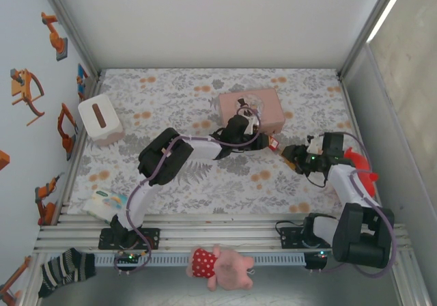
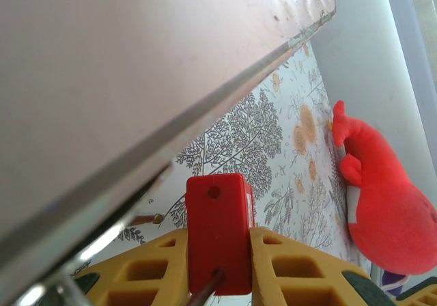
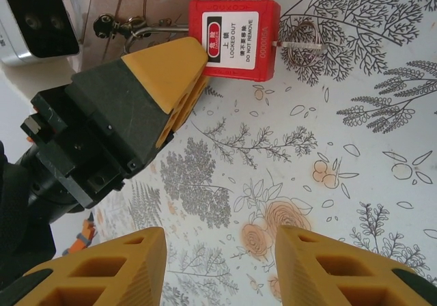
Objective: Unlock the padlock with the key
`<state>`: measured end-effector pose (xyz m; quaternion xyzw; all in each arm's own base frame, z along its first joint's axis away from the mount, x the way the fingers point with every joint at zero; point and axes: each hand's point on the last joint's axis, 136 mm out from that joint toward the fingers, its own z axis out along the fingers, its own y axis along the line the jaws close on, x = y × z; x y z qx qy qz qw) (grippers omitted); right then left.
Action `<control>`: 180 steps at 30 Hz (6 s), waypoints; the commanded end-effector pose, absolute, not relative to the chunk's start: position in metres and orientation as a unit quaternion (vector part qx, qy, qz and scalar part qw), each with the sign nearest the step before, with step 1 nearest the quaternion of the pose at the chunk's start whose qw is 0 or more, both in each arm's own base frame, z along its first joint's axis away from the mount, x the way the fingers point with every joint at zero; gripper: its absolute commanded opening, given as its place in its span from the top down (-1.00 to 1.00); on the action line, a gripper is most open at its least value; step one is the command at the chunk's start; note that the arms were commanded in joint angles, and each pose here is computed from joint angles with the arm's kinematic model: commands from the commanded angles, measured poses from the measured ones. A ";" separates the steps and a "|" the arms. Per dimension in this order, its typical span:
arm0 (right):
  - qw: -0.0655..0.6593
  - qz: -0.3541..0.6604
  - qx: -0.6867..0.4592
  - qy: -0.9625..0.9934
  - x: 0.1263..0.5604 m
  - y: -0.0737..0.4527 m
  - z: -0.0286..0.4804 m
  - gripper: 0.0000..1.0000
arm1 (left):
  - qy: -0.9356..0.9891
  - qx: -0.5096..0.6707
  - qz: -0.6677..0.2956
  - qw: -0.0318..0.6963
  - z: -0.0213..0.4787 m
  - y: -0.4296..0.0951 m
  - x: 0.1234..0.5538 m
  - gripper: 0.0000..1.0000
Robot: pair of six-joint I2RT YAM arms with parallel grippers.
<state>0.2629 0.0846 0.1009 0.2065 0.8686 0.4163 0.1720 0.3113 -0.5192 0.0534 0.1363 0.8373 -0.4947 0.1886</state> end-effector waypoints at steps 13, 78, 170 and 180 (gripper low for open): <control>0.214 0.418 0.162 0.868 0.285 0.083 0.110 0.11 | 0.832 0.181 -0.523 0.042 0.059 -0.477 0.253 0.85; 0.215 0.325 0.057 0.919 0.285 0.133 0.097 0.18 | 0.748 0.321 -0.581 0.012 0.095 -0.455 0.264 0.82; 0.234 0.153 -0.137 0.950 0.300 0.182 0.076 0.35 | 0.753 0.297 -0.587 0.022 0.112 -0.465 0.274 0.21; 0.233 0.155 -0.103 0.954 0.300 0.183 0.075 0.54 | 0.784 0.269 -0.559 -0.001 0.098 -0.469 0.261 -0.11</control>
